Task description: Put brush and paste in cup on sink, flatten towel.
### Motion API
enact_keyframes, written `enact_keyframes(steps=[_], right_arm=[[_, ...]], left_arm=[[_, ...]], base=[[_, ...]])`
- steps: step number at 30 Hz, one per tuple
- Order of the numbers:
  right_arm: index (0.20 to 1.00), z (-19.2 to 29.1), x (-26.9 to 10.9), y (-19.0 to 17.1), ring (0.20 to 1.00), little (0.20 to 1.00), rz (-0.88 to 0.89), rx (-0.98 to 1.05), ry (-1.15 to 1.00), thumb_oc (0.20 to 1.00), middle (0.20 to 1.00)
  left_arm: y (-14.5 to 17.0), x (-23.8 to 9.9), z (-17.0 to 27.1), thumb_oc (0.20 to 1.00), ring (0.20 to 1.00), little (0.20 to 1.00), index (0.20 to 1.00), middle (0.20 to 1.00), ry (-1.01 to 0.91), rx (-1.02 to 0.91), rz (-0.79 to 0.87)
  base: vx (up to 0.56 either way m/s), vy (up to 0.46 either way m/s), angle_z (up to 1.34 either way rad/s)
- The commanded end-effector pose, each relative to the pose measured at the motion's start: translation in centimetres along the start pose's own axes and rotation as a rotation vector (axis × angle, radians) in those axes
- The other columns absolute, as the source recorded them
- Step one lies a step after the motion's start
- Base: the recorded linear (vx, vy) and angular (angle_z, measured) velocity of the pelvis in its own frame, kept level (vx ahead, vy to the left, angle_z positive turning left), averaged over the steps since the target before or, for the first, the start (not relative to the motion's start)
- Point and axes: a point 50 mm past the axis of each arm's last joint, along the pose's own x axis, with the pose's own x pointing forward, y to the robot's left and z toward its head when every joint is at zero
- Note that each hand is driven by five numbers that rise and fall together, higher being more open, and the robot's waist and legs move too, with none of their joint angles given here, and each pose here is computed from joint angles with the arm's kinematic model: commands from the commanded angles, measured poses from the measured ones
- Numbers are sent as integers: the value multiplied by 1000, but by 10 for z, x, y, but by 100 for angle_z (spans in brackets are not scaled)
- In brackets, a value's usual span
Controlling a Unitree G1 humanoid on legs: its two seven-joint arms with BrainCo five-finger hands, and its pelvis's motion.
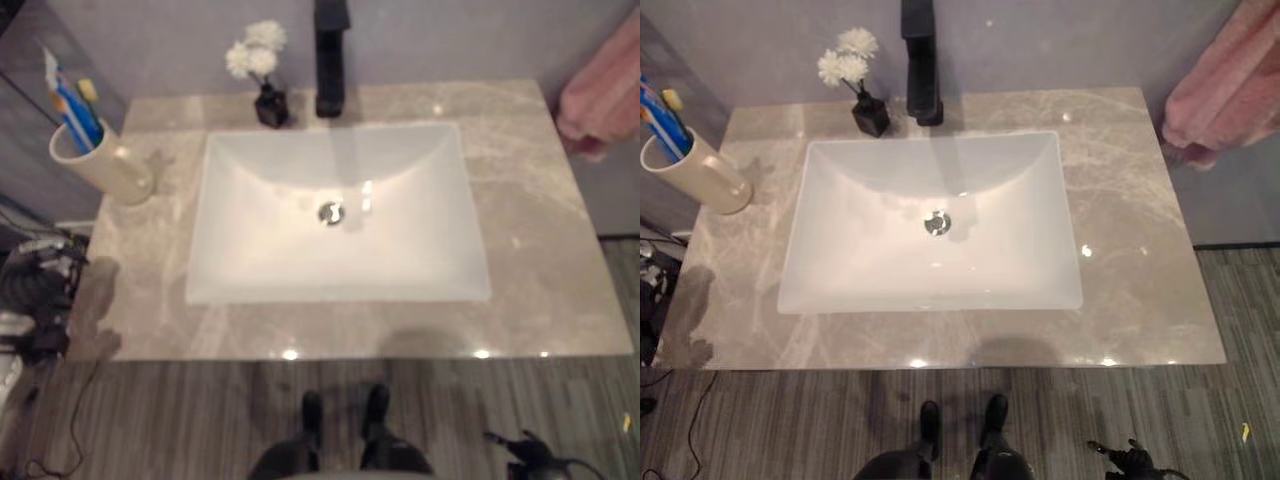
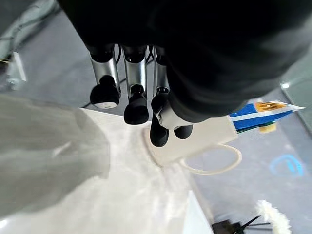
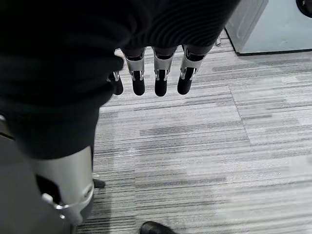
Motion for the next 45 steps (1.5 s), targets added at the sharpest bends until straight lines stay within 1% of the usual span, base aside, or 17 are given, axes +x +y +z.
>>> enact_keyframes(steps=[1,4,5,8,12,15,22,36,45], right_arm=[[1000,5,2,-13,1000,1000,-36,-48,3,1000,1000],[1000,6,3,-14,1000,1000,-33,-61,1,1000,1000],[1000,8,3,-19,1000,1000,-43,-75,-1,1000,1000],[1000,11,4,-25,1000,1000,-65,-61,-8,1000,1000],[1000,12,4,-31,1000,1000,-89,-41,-3,1000,1000],[1000,13,4,-28,1000,1000,-78,-46,-7,1000,1000],[1000,13,4,-21,1000,1000,-56,-63,-14,1000,1000],[1000,17,4,-21,1000,1000,-50,-79,-31,1000,1000],[1000,28,5,-21,1000,1000,-50,-98,-63,1000,1000]], left_arm=[[27,11,27,200,200,200,200,200,-116,52,131],[33,18,29,200,200,200,200,200,-120,44,169],[39,23,30,200,200,200,200,200,-110,47,200],[44,29,32,200,200,200,200,200,-109,49,227],[45,38,41,200,200,200,200,200,-133,54,237],[49,40,45,200,200,200,200,200,-139,63,252],[47,49,53,200,200,200,200,200,-159,66,252],[44,69,75,200,200,200,200,200,-204,112,233],[44,78,71,200,200,200,200,200,-167,104,245]], base=[[52,6,-4],[55,2,-7],[50,-6,-4],[28,1,0],[34,4,4],[15,3,0],[0,0,0],[3,-4,-2],[-2,-7,-4]])
